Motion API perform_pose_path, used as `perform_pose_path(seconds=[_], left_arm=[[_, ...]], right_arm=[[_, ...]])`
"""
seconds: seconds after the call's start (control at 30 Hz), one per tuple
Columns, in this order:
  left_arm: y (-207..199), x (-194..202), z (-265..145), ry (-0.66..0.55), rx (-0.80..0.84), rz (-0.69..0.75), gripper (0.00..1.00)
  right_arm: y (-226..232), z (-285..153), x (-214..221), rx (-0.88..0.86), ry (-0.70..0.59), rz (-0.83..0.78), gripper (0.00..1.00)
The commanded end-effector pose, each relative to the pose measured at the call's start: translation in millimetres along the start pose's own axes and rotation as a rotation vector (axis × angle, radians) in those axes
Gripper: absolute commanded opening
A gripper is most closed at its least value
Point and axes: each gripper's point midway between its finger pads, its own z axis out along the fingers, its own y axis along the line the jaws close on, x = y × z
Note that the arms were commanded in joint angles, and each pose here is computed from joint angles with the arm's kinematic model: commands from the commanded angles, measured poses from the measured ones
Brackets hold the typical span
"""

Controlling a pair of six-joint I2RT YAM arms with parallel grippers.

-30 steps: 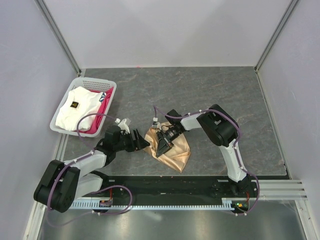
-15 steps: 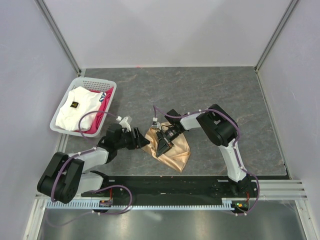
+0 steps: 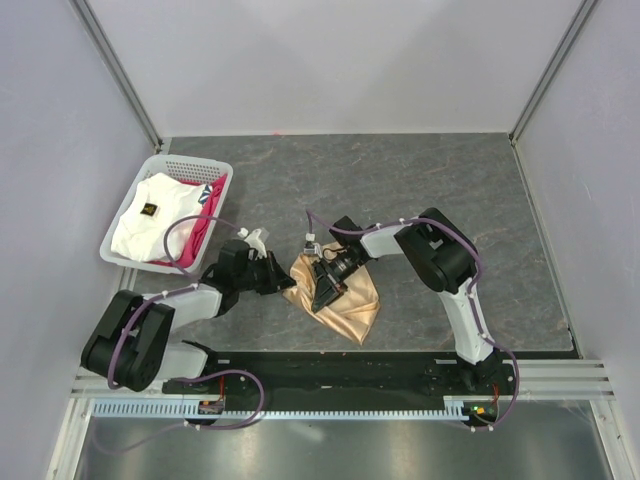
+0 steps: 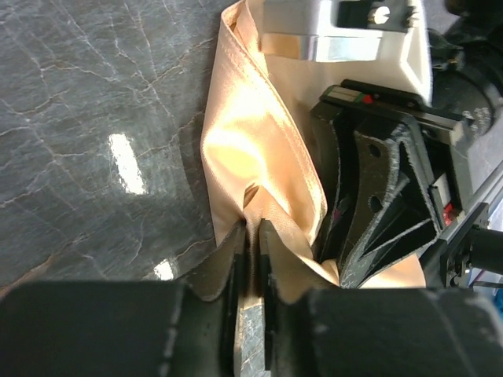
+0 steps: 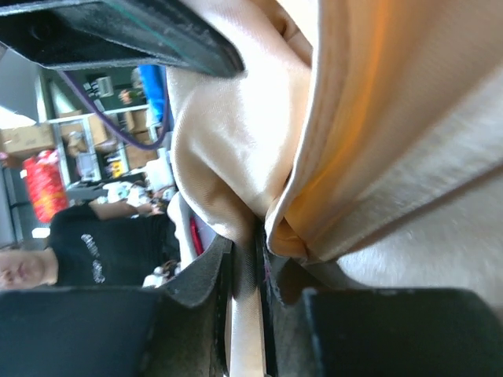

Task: Fold the napkin, place the utensils inside, and roll it up
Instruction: Roll the napkin with the utensil

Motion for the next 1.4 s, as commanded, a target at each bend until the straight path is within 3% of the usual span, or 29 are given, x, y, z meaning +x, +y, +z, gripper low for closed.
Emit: perform_pose_path(seconds=[0.0,0.1,0.27,0.4,0.57,0.73,1.1,1.37], left_arm=[[13,3,2,0.048,-0.078,0.009,0.08],[16,6,2,0.076,-0.103,-0.008,0.02],[18,9,2,0.113,-0.128,-0.037,0.02],[21,15,0,0.151,-0.161,-0.071,0.02],[19,14,0,0.177,-0.174,-0.097,0.02],[16,13,-1,0.198,-0.179,-0.107,0.02],[14,14,-1,0.227,-0.184,-0.119,0.02],[15,16,0,0.244,-0.187,-0.129,0.02]], right_arm=[[-20,-16,-24,0.258,-0.084,-0.109,0.28],[-9,-28,-33,0.326,-0.122,-0.147,0.35],[8,-47,-47,0.437,-0.194,-0.233,0.49],[25,-67,-59,0.636,-0.278,-0.378,0.56],[45,-61,-53,0.862,-0.338,-0.577,0.62],[43,-46,-34,1.001,-0.353,-0.665,0.73],[31,-13,-14,1.133,-0.277,-0.792,0.74],[13,-5,-9,1.174,-0.228,-0.796,0.68]])
